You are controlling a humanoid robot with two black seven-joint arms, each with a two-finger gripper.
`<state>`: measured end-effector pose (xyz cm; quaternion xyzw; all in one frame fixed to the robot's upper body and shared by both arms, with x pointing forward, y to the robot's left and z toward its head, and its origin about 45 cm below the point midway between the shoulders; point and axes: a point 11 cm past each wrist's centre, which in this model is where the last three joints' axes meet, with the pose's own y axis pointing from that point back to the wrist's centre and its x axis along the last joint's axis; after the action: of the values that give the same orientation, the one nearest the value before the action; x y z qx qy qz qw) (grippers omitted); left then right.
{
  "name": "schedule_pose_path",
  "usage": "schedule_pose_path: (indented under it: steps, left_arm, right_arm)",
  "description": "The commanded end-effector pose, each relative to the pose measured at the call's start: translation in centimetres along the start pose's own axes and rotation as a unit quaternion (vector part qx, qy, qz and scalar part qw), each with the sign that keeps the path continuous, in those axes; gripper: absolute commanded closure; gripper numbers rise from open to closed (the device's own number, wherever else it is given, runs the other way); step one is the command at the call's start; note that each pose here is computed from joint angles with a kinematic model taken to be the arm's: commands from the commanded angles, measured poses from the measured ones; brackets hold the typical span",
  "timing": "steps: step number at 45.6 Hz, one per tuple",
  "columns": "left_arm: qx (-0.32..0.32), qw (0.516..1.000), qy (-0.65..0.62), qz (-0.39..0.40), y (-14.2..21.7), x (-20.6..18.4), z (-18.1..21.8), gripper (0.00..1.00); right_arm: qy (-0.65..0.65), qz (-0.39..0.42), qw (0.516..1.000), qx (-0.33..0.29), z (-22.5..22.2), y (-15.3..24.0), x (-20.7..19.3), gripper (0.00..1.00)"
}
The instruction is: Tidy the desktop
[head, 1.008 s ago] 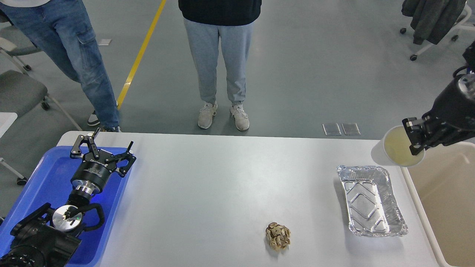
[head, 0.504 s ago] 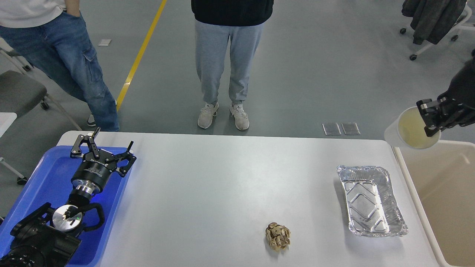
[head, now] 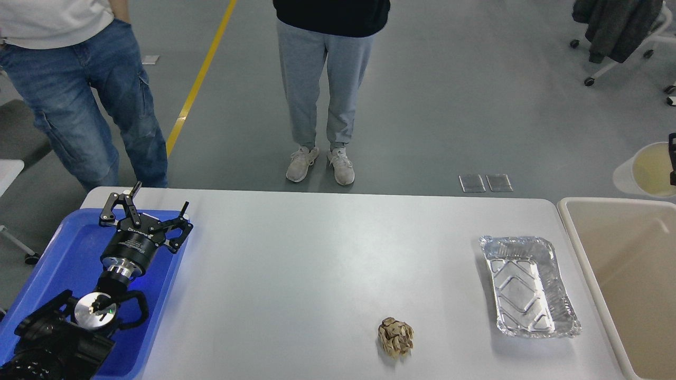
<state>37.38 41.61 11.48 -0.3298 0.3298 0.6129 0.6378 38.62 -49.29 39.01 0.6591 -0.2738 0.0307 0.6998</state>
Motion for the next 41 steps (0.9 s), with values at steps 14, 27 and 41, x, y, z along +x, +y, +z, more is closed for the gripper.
schedule_pose_path:
  steps: [14, 27, 41]
  left_arm:
    - [-0.003, 1.0, 0.001, 0.0, 0.0, 0.0, 0.1, 0.0]
    - [-0.003, 1.0, 0.001, 0.0, 0.0, 0.0, 0.0, 0.0]
    - [-0.003, 1.0, 0.001, -0.001, -0.1, -0.1, 0.0, 0.0]
  right_arm:
    - [-0.233, -0.021, 0.97, -0.064, 18.5, -4.0, -10.1, 1.0]
    - [-0.212, 0.048, 0.972, -0.087, 17.6, -10.7, -12.1, 1.0]
    - [-0.207, 0.113, 0.966, -0.105, 16.1, -16.4, -11.6, 1.0]
